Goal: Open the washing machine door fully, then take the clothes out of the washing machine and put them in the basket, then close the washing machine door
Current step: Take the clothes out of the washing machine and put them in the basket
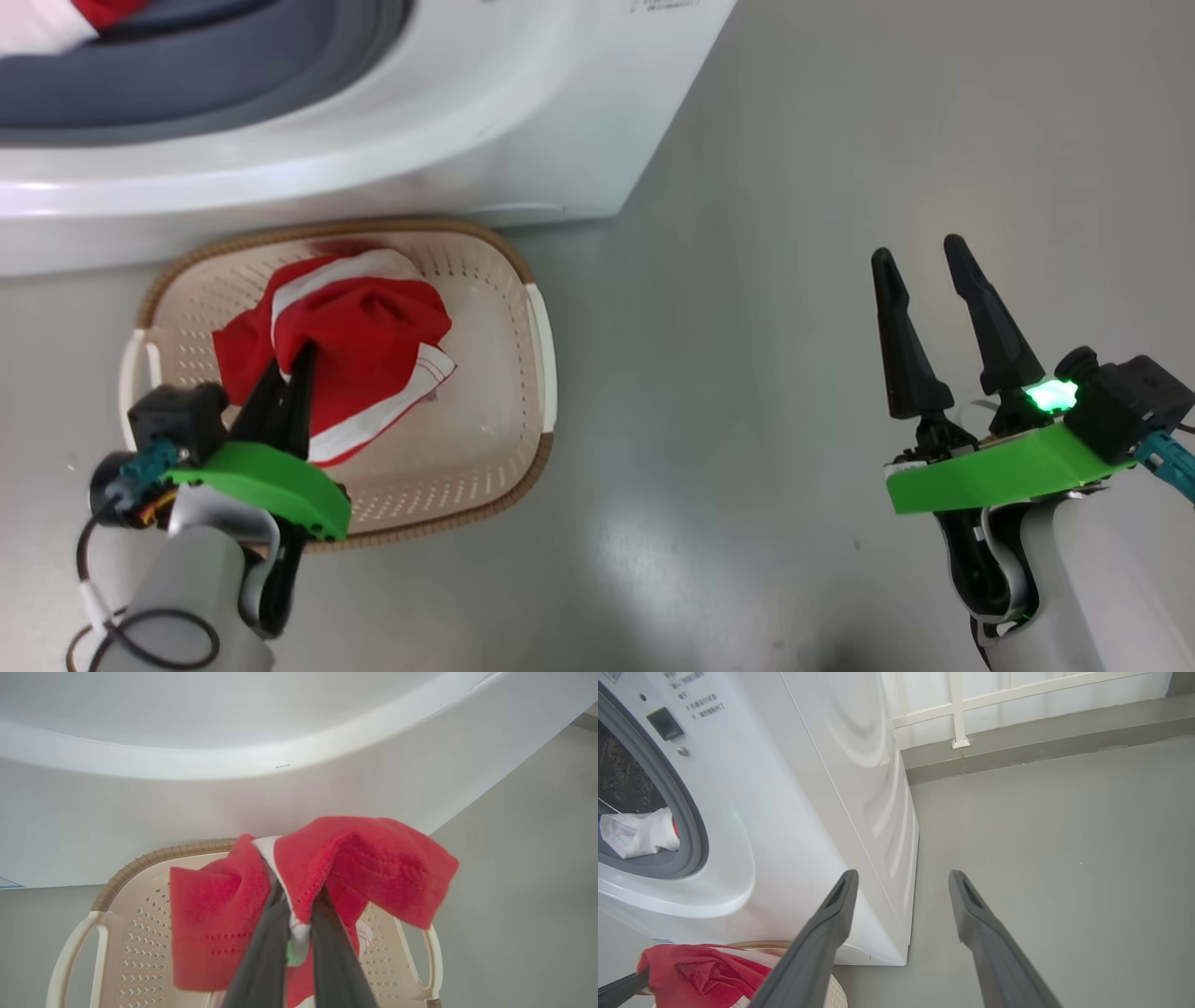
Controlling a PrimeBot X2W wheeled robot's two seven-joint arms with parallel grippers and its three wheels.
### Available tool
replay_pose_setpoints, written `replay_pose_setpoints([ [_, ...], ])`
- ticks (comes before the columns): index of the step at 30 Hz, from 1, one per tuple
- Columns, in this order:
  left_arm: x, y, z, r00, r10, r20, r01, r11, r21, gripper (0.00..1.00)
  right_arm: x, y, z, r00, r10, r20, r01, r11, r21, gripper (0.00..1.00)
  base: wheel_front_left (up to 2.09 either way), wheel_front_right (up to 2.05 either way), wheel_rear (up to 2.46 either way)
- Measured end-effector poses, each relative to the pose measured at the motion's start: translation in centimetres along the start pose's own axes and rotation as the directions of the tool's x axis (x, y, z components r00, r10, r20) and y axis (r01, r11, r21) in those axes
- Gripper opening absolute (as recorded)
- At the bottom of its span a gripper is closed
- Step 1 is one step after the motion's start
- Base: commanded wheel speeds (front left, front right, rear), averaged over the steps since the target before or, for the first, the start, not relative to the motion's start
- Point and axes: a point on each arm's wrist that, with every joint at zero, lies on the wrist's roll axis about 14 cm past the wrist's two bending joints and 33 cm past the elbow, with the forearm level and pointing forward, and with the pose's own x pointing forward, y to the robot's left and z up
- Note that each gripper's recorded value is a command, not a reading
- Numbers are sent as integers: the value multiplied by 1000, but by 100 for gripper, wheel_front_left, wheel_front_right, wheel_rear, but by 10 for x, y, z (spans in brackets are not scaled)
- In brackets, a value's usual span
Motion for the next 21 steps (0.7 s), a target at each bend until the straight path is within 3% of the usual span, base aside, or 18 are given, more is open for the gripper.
replay_pose_setpoints([
  [21, 44, 10, -90, 962, -35, -270, 43, 999, 24, 0, 19, -23, -48, 995, -40, -96, 38, 999, -16, 100, 0, 0, 0],
])
